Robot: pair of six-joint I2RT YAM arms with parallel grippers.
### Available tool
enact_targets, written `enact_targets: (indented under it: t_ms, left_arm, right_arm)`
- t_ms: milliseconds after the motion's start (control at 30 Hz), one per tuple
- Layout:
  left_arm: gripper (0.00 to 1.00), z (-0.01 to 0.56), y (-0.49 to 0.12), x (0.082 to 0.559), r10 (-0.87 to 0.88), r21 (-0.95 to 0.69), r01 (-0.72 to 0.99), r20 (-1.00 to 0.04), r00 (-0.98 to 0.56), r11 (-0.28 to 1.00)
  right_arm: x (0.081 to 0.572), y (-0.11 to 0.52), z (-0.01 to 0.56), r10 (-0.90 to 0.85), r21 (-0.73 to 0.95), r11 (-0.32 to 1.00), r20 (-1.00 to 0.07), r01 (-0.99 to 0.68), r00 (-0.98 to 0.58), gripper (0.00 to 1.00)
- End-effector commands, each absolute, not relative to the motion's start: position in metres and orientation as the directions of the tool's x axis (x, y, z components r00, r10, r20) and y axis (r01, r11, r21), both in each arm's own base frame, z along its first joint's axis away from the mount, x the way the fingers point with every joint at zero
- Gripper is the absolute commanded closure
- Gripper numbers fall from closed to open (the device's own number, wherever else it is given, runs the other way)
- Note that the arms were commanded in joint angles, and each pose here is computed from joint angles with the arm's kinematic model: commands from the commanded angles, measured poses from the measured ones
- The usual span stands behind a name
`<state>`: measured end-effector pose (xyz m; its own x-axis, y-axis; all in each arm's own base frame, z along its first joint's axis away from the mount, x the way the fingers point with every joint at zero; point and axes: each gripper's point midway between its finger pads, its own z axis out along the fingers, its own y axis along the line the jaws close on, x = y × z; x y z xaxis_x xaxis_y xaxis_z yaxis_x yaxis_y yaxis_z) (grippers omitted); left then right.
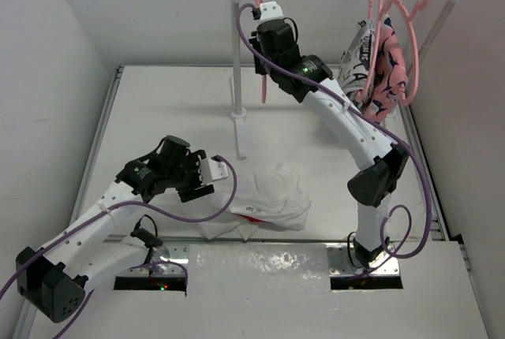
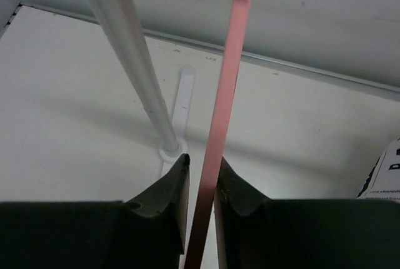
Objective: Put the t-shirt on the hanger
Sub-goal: Pick up the hanger from the clothesline.
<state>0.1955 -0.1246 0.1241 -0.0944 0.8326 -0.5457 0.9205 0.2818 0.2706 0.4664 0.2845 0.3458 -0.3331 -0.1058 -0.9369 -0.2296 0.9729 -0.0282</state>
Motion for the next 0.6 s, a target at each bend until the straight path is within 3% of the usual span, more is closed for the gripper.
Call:
enact_targets:
  t_ms: [0, 200, 567]
  left_arm:
    - [0.37, 0.132, -0.128, 0.201, 0.813, 0.300, 0.907, -0.577, -0.075, 0.296]
    - [0.37, 0.131, -0.128, 0.201, 0.812, 0.296, 0.906, -0.578, -0.081, 0.302]
    - [0.36, 0.136, -0.127, 0.205, 0.811, 0.315, 0.896, -0.580, -0.079, 0.312]
  right_arm:
    - [0.465, 0.271, 0.373, -0.045, 0.009, 0.981, -0.960, -0.192, -0.275, 0.81]
    - [0.461, 0.260, 0.382, -0.047, 0.000, 0.985, -0.962, -0.174, -0.269, 1.00]
    - [0.447, 0.231, 0.412, -0.032, -0.012, 0.995, -0.982, -0.104, -0.187, 1.00]
